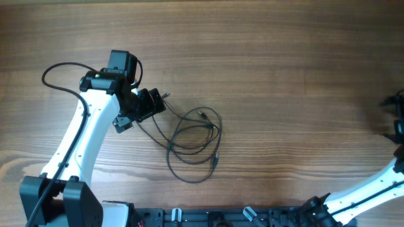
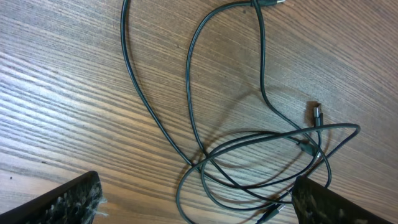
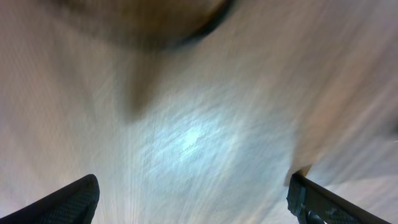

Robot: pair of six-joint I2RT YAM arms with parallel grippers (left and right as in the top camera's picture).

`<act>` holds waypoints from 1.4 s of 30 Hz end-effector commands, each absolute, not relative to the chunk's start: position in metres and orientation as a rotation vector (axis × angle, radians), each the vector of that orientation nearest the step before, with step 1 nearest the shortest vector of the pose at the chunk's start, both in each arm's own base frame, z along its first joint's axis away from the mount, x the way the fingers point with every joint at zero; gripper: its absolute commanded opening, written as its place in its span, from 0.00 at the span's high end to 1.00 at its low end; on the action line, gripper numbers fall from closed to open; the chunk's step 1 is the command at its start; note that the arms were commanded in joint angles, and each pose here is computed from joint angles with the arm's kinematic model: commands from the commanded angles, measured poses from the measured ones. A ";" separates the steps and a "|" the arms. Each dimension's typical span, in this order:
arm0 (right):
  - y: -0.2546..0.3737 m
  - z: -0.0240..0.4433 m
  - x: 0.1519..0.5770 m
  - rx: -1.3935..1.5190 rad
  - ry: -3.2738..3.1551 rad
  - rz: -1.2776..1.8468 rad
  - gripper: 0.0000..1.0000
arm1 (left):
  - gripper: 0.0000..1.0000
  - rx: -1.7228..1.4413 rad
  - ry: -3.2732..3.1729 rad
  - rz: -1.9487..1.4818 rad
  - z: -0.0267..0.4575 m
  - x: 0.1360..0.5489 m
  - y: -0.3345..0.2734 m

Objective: Untangle cables

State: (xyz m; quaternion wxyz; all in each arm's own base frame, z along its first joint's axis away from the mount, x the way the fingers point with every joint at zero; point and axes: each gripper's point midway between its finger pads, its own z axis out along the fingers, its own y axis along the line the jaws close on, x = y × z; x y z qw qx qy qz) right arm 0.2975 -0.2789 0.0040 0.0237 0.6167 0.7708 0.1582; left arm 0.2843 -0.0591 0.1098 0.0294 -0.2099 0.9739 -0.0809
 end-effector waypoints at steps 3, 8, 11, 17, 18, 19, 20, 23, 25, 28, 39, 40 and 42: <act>-0.100 0.001 0.388 0.974 2.544 1.393 0.00 | 0.00 -0.613 2.991 -0.275 0.111 0.287 -0.062; 0.022 0.012 0.388 0.444 2.741 1.545 0.00 | 0.00 -0.567 2.996 -0.273 0.111 0.288 -0.062; 0.058 0.008 0.371 0.284 2.924 1.470 0.00 | 0.00 -0.495 3.019 -0.264 0.110 0.284 -0.062; 0.086 0.013 0.339 -0.132 3.275 0.828 0.00 | 0.00 -0.454 3.003 -0.247 0.111 0.289 -0.060; 0.095 0.021 0.338 -0.222 3.266 0.760 0.01 | 0.00 -0.454 2.997 -0.250 0.111 0.290 -0.060; 0.103 0.028 0.336 -0.313 3.258 0.675 0.00 | 0.00 -0.456 2.992 -0.251 0.111 0.291 -0.059; 0.109 0.033 0.334 -0.385 3.250 0.598 0.00 | 0.00 -0.458 2.988 -0.252 0.111 0.292 -0.059; 0.136 0.046 0.326 -0.563 3.217 0.315 0.00 | 0.00 -0.515 2.976 -0.249 0.111 0.294 -0.048; 0.161 0.046 0.316 -0.598 3.207 0.190 0.00 | 0.00 -0.583 2.961 -0.245 0.111 0.296 -0.034; 0.185 0.045 0.313 -0.593 3.178 0.169 0.00 | 0.00 -0.646 2.945 -0.240 0.111 0.297 -0.021; 0.285 0.052 0.317 -0.838 2.892 0.413 0.00 | 0.00 -0.777 2.867 -0.077 0.111 0.301 0.038; 0.291 0.054 0.319 -0.834 2.877 0.450 0.00 | 0.00 -0.776 2.868 -0.085 0.111 0.302 0.037; 0.295 0.055 0.323 -0.837 2.852 0.470 0.00 | 0.00 -0.775 2.867 -0.086 0.111 0.302 0.037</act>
